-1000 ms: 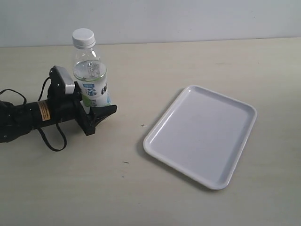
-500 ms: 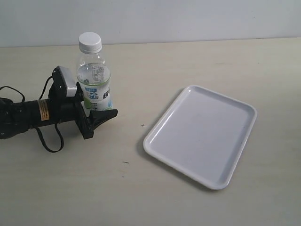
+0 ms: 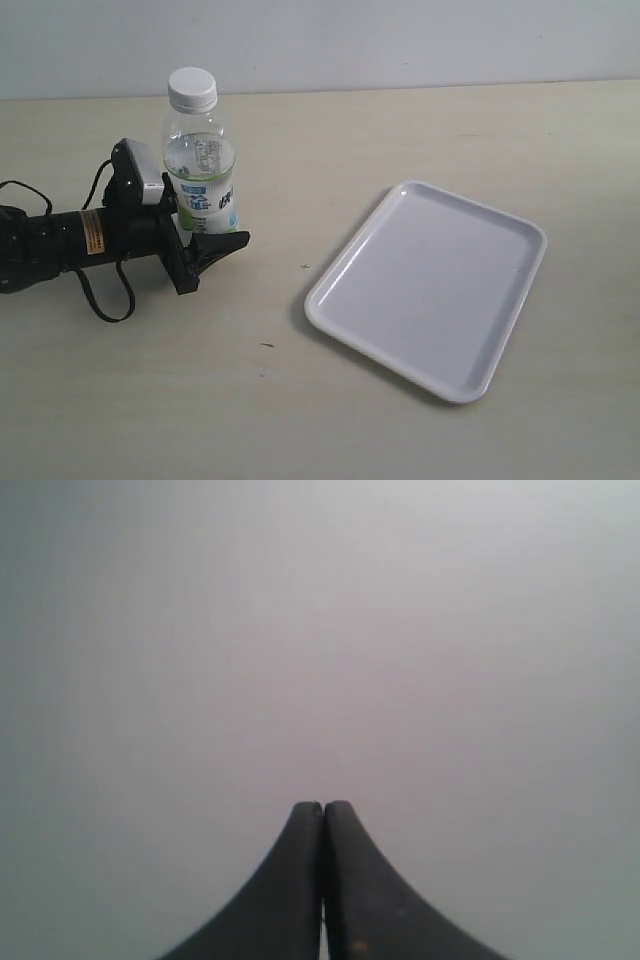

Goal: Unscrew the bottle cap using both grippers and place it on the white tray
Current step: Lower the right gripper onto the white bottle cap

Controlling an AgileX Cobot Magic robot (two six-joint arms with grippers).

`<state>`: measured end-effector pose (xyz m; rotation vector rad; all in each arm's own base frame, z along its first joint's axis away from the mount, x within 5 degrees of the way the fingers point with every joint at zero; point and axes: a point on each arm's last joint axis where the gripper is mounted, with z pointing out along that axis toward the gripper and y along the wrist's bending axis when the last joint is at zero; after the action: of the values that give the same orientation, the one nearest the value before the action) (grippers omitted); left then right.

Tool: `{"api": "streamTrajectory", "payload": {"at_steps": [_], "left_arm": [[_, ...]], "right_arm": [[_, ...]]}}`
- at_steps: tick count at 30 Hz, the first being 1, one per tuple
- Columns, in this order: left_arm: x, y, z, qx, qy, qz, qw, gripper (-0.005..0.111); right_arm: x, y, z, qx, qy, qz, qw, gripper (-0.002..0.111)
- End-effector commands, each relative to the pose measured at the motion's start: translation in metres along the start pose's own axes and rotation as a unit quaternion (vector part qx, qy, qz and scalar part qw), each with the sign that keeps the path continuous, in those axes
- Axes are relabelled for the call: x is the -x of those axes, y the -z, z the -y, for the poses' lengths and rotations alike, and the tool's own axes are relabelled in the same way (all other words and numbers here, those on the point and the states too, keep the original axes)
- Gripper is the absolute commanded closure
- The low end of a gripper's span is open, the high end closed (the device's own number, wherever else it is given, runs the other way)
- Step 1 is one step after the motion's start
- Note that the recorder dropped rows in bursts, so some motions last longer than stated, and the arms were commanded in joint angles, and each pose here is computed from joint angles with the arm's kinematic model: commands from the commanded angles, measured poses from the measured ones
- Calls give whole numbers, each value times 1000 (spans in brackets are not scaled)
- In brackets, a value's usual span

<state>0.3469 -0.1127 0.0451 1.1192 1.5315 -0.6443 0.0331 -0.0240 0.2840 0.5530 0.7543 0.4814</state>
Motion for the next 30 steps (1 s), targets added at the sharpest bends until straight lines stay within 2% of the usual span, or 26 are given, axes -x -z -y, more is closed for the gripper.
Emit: {"api": "streamTrajectory", "payload": {"at_steps": [1,2,4,6,7,8,12,15,18,20,22,23,25,27,30], "left_arm": [[6,0,-3,4,-8,6,1000,107],[6,0,-3,3,-9,6,1000,107],[6,0,-3,3,-9,6,1000,107],[6,1,-3,3,-8,6,1000,107],[6,1,-3,3,-8,6,1000,107],[6,1,-3,3,-8,6,1000,107],[4,1,-3,4,-8,-5,1000,107],[2,1,-3,5,-8,-13,1000,107],[3,1,-4,7,-26,-22,999,107],[4,2,-6,10,-27,-31,999,107],[5,2,-6,10,-28,-30,999,107],[5,2,-6,10,-26,-30,999,107],[5,2,-4,1,-22,-31,999,107],[5,2,-4,1,-22,-31,999,107],[4,2,-5,3,-21,-39,999,107]], "right_arm": [[-3,-55,-28,2,157,-100,982,108],[-6,-78,-37,2,214,-137,967,108],[-20,-122,-46,4,326,-237,915,108],[-44,-166,-48,7,372,-358,857,108],[-53,-177,-47,8,380,-398,835,108],[-71,-195,-42,3,382,-479,790,108],[-104,-217,-29,-28,337,-623,706,108],[-127,-226,-25,-36,272,-708,650,106],[-153,-239,-22,-4,219,-767,603,100],[-174,-244,-25,36,184,-787,588,95],[-202,-241,-39,94,194,-796,565,88],[-210,-240,-43,110,201,-795,561,86],[-244,-232,-66,166,209,-800,537,72],[-263,-229,-83,196,209,-802,524,62],[-284,-229,-102,218,204,-801,519,55]]}}
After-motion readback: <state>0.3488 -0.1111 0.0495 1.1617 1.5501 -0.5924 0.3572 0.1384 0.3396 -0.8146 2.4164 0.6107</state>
